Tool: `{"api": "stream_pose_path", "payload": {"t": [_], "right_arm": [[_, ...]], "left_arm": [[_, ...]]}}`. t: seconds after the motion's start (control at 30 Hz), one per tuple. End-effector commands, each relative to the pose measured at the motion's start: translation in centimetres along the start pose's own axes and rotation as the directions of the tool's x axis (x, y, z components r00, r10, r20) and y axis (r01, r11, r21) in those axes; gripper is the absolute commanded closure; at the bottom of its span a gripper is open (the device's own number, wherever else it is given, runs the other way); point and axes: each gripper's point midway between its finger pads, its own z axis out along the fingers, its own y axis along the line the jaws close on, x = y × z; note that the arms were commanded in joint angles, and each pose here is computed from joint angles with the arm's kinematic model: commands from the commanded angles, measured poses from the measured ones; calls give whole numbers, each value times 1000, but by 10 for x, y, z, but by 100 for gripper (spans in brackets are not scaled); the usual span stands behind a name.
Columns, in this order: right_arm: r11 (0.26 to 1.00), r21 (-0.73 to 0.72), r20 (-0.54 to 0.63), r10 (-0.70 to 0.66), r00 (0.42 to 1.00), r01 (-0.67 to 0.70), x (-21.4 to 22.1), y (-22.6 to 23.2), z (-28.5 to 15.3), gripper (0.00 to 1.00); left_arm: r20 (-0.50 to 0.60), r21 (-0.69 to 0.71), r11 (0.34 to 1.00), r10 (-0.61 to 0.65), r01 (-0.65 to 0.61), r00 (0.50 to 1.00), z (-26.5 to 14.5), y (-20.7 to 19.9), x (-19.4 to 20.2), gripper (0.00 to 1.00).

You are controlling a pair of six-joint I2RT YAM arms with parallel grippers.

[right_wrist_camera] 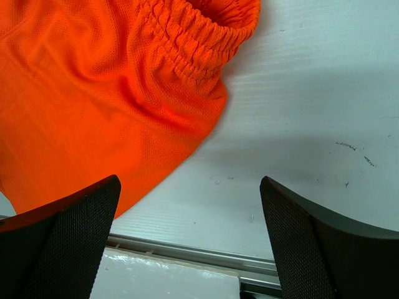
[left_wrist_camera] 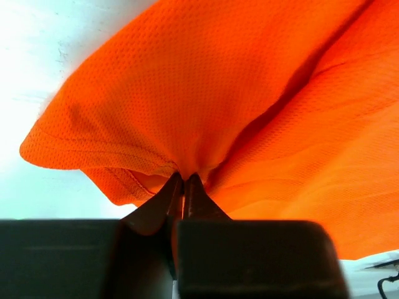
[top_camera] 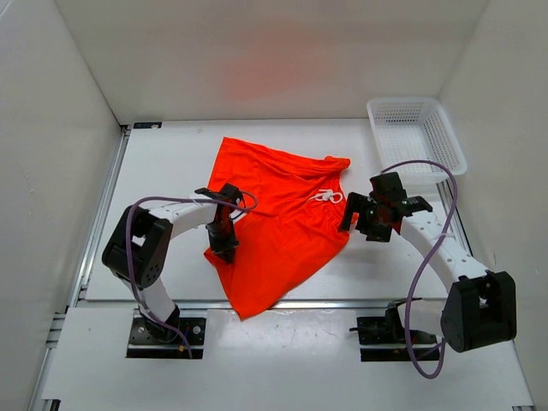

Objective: Fold and stack the shorts
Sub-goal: Flatten the shorts out

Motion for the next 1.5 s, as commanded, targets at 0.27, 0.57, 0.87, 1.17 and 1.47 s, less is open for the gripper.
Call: {"api": "stream_pose_path", "payload": {"t": [0.27, 0.57, 0.87, 1.17, 1.47], "right_arm": [[1000, -7, 31, -21, 999, 22, -6, 0, 0, 3], [1000, -12, 18, -11, 1000, 11, -3, 0, 3, 3], [1000, -13, -20, 12, 1000, -12, -10, 4, 29, 0], [999, -12, -25, 51, 998, -51, -48, 7, 74, 16], [994, -33, -69, 102, 992, -104, -46, 9, 90, 100]], "left_arm": [[141, 21, 1000, -16, 14, 990, -25, -2, -18, 77], [147, -4, 1000, -16, 17, 989, -26, 2, -20, 90], [252, -25, 999, -35, 43, 967, -80, 20, -34, 90], [282, -18, 996, -78, 87, 956, -91, 44, -54, 90], [297, -10, 975, -209, 221, 932, -95, 92, -110, 90]]}}
